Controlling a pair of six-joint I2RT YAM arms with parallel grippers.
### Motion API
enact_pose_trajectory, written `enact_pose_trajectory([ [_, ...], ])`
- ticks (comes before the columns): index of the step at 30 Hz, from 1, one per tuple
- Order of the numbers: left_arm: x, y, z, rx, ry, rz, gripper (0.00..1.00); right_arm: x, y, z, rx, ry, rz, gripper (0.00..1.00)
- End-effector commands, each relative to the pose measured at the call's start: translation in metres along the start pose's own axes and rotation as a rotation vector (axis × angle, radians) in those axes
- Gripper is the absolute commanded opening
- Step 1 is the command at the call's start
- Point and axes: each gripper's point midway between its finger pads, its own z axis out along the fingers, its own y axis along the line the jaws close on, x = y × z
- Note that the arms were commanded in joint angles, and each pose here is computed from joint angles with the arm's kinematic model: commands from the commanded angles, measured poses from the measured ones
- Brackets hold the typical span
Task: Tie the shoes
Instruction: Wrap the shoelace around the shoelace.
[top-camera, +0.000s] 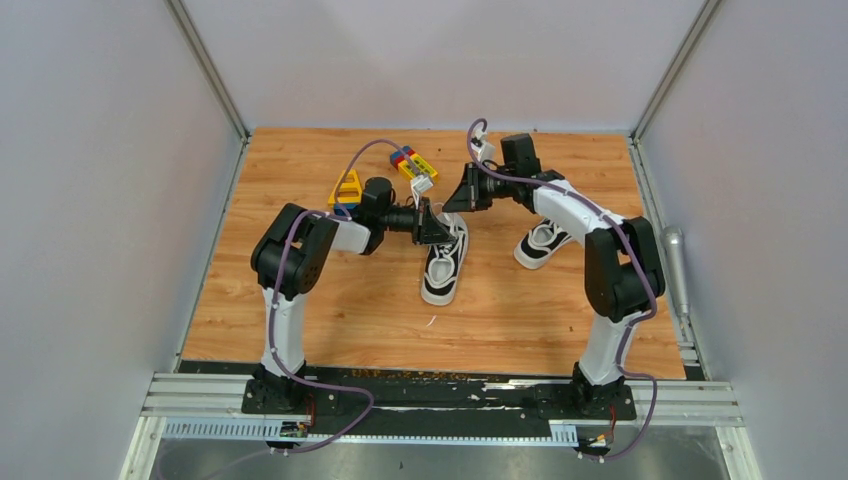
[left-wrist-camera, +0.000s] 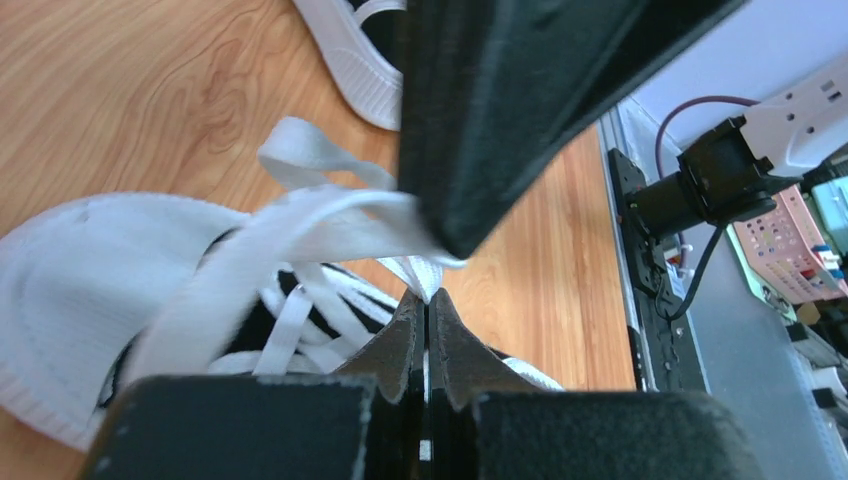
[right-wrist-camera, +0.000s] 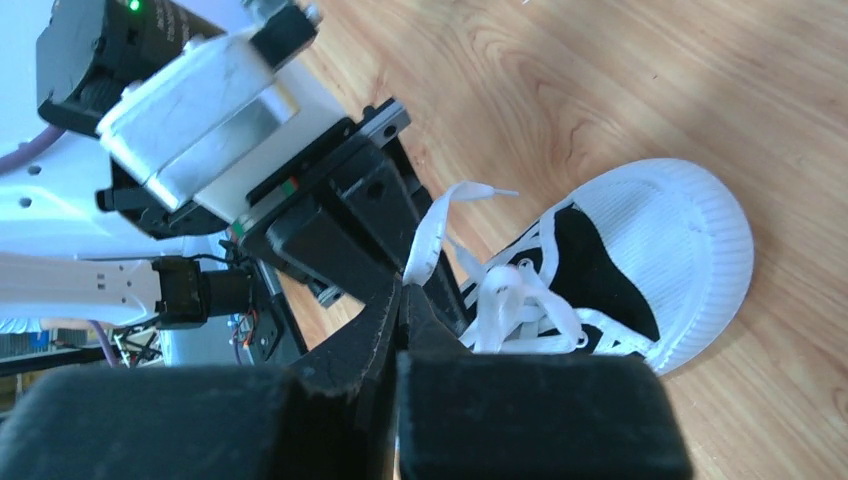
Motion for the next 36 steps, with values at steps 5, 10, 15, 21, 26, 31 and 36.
enact_pose_trajectory([
  [5, 0.003, 0.012, -0.009, -0.094, -0.011, -0.040, 0.00, 0.003, 0.041, -0.020, -0.142, 0.013, -0.088, 0.00],
  [10, 0.004, 0.016, -0.008, -0.101, -0.007, -0.050, 0.00, 0.013, 0.045, -0.021, -0.179, 0.053, -0.125, 0.00],
  [15, 0.002, 0.017, -0.005, -0.085, -0.027, -0.067, 0.00, 0.030, 0.048, -0.023, -0.205, 0.094, -0.159, 0.00],
  [21, -0.005, 0.014, -0.003, -0.048, -0.067, -0.086, 0.00, 0.043, 0.048, -0.027, -0.194, 0.089, -0.236, 0.00],
  [26, -0.005, 0.015, -0.002, -0.051, -0.062, -0.085, 0.00, 0.053, 0.066, -0.032, -0.270, 0.089, -0.402, 0.00],
  [31, 0.000, 0.020, -0.002, -0.059, -0.048, -0.095, 0.00, 0.069, 0.068, -0.034, -0.301, 0.120, -0.526, 0.00],
  [36, 0.002, 0.017, -0.002, -0.043, -0.030, -0.088, 0.00, 0.081, 0.050, -0.027, -0.265, 0.162, -0.532, 0.00],
])
